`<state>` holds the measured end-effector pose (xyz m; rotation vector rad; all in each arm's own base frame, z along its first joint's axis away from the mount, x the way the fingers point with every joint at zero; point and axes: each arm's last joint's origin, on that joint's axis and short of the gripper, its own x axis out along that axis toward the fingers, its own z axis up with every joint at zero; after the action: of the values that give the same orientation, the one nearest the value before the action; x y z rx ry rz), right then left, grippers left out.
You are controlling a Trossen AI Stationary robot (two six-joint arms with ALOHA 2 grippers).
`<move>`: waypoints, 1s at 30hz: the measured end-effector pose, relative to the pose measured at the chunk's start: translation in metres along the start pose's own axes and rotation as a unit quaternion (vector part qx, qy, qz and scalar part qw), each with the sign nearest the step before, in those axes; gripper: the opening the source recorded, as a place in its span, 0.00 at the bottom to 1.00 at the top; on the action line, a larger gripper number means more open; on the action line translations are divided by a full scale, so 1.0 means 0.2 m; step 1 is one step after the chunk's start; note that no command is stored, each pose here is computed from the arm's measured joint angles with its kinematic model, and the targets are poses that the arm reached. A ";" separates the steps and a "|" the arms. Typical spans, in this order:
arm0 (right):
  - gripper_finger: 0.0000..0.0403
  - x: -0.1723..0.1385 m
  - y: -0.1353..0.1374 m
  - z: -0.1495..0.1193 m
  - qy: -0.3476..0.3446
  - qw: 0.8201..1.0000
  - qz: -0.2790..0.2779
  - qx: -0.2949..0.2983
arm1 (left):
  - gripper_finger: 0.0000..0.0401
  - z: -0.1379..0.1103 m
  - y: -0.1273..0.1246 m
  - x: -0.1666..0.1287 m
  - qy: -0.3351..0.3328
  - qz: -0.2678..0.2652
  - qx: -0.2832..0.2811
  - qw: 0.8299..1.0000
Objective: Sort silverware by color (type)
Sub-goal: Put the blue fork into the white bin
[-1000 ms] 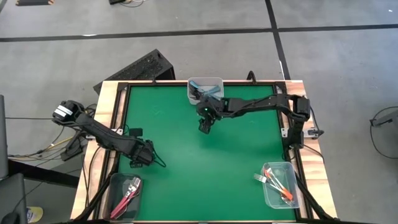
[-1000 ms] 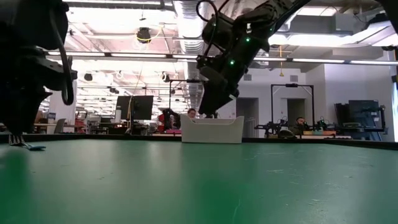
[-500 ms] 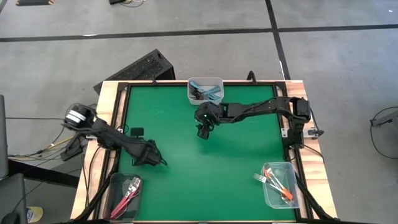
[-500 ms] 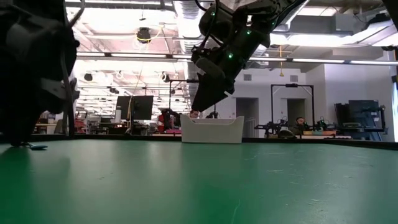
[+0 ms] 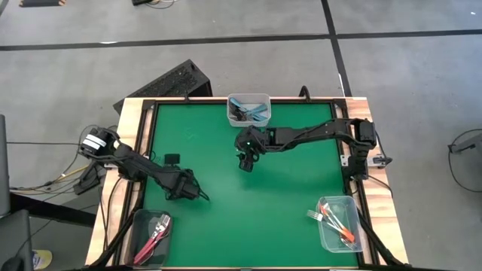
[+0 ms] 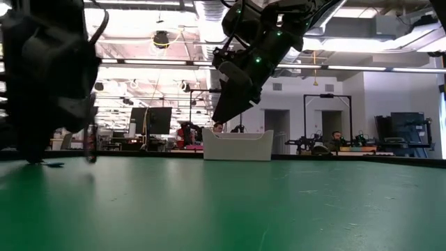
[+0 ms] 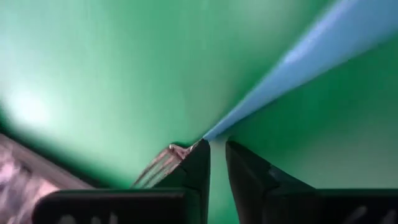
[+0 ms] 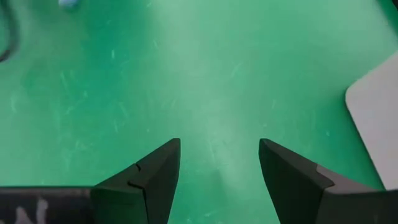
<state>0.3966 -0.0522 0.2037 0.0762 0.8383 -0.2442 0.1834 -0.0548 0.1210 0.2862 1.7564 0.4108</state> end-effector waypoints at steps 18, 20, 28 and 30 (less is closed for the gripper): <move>0.61 -0.24 0.04 0.06 -0.022 1.000 0.014 -0.009 | 0.00 0.23 -0.03 -0.25 -0.158 -0.072 0.036 0.984; 0.61 -0.29 0.05 0.07 -0.036 0.999 0.017 -0.010 | 0.00 0.23 -0.03 -0.28 -0.171 -0.075 0.024 0.982; 0.61 -0.36 0.05 0.03 -0.044 0.999 0.022 0.008 | 0.01 0.10 0.06 -0.30 -0.240 -0.026 -0.026 0.970; 0.61 -0.37 0.05 -0.01 -0.039 0.999 0.023 0.014 | 0.03 0.07 0.08 -0.25 -0.256 -0.032 -0.037 0.966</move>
<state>0.3504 -0.0279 0.2568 0.1118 0.7537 -0.2136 0.2082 -0.0593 0.1694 0.2550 1.2376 0.3196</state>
